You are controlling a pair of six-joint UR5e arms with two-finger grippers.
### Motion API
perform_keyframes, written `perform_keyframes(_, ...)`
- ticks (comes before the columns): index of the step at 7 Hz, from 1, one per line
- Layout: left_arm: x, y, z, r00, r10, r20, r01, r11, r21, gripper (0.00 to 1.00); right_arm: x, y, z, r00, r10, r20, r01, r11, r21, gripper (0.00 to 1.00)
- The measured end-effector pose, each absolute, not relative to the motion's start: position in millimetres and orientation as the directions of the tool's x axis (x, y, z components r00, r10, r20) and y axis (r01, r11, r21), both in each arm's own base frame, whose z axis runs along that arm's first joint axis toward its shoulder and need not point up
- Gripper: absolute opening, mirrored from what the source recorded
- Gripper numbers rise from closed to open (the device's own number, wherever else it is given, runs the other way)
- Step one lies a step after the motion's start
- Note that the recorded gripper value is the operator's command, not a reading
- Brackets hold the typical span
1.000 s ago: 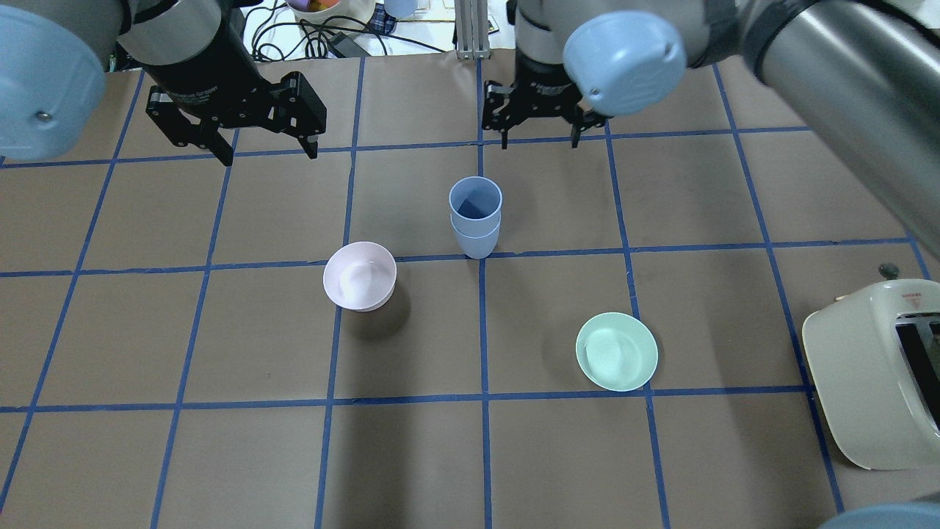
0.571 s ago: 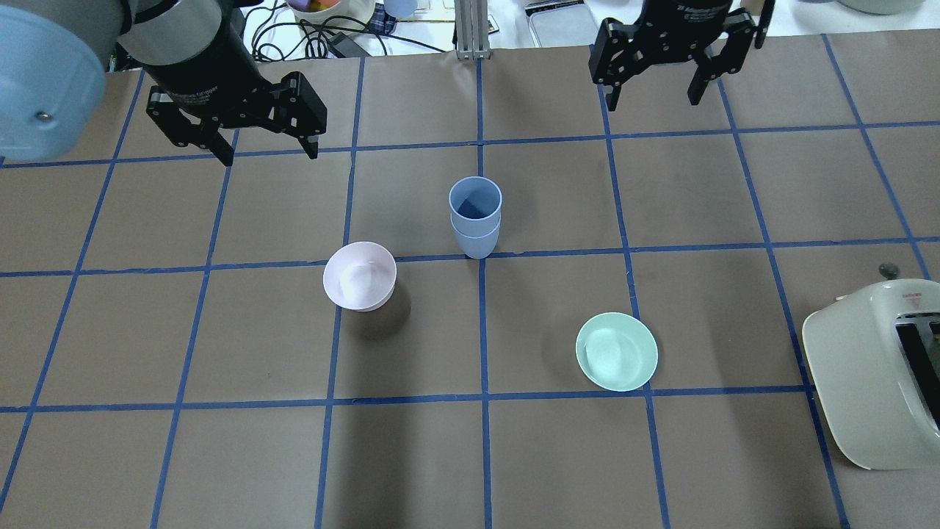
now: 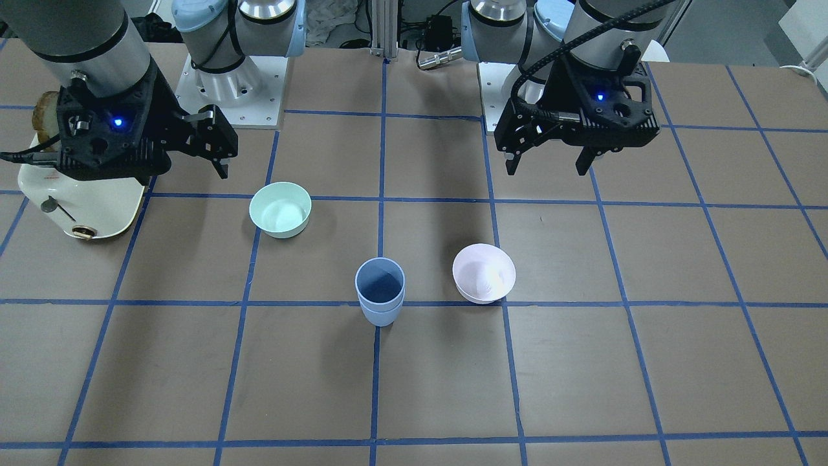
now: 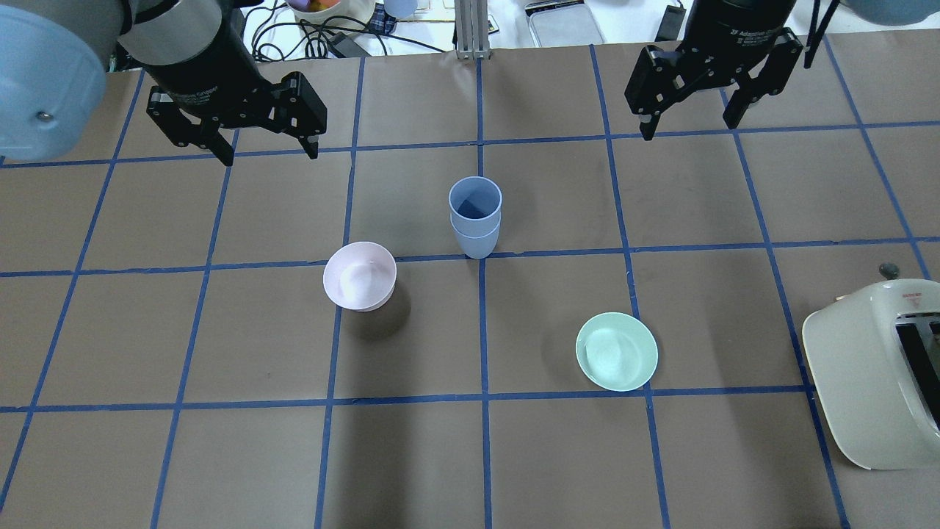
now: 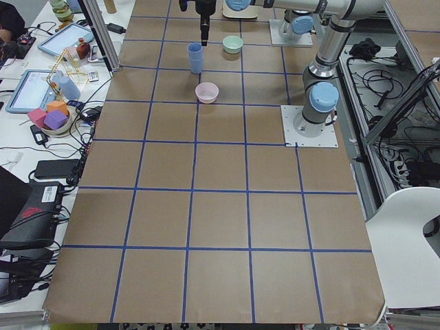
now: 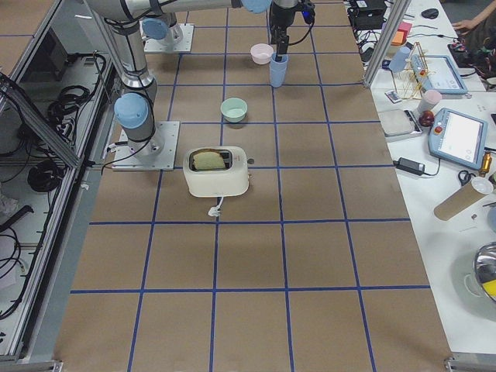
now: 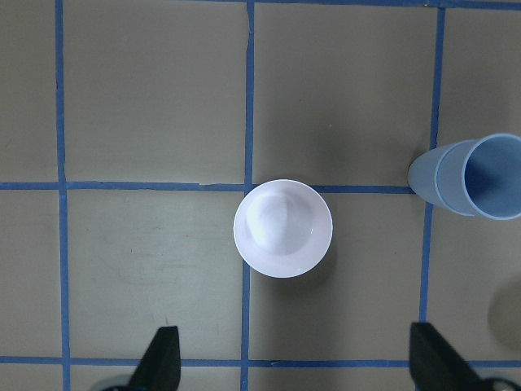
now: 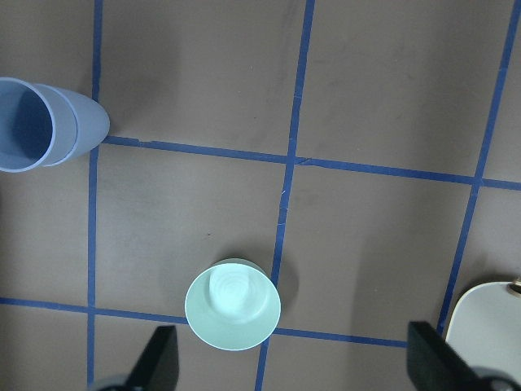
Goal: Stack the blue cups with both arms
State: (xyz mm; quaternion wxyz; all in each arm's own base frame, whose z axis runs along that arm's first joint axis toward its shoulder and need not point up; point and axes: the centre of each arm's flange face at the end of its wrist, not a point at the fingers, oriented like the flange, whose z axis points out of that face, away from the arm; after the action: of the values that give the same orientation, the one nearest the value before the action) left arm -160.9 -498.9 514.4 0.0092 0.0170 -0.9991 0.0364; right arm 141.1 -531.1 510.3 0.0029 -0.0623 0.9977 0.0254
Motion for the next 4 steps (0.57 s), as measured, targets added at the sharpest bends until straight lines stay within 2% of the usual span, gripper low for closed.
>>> perform_keyframes(4, -160.7, -498.9, 514.5, -0.999, -0.034, 0.020, -0.035, 0.997, -0.073, 1.00, 141.8, -528.9, 510.3, -0.993, -0.116, -0.005, -0.116, 0.993, 0.002, 1.00)
